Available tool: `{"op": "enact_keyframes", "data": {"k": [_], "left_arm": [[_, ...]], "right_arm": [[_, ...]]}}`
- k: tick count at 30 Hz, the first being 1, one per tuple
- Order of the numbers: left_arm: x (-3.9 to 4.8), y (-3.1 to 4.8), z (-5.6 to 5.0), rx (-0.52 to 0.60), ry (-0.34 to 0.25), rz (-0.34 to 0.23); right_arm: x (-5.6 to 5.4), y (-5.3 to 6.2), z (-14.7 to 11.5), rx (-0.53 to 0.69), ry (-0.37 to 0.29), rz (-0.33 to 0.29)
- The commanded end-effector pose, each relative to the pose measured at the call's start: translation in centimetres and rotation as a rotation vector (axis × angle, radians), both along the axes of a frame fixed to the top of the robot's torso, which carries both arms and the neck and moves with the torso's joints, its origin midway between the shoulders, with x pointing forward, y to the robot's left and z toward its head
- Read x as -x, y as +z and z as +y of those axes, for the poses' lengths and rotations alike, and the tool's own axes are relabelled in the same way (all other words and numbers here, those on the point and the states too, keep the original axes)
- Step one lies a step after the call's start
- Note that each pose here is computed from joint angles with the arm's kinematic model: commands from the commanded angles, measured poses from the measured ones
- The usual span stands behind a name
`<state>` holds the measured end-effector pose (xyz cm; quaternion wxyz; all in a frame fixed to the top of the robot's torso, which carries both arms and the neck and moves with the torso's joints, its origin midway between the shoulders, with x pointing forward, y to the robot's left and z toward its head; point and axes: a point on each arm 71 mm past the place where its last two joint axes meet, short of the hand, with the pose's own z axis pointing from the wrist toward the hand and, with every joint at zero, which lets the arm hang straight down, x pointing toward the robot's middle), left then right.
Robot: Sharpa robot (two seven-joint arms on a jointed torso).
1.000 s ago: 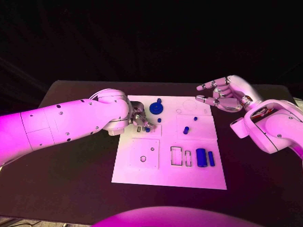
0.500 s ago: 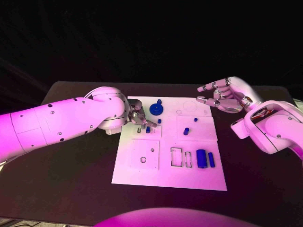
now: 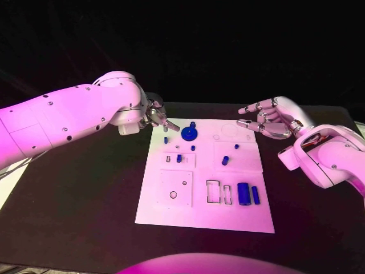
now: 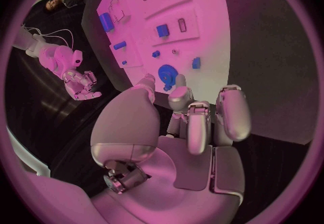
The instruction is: Assemble the parts on the task board
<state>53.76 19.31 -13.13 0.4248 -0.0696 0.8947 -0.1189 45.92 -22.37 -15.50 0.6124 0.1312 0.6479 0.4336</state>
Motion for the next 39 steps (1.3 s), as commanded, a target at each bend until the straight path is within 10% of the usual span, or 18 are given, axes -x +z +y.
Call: {"op": "enact_keyframes", "data": {"k": [1,16,39], "left_arm": [[-0.83,-0.3,0.2,-0.022,-0.013,0.06],[-3.39,-1.84,0.9,-0.098,0.046,0.093],[-3.49,-3.63,0.1,-0.141,0.014,0.166]], "right_arm": [[0.0,-0.1,0.2,0.003,0.013,0.007],[0.0,-0.2,0.4,0.001,0.019,0.008],[-0.1,-0.2,0.7,-0.002,0.032,0.014]]}}
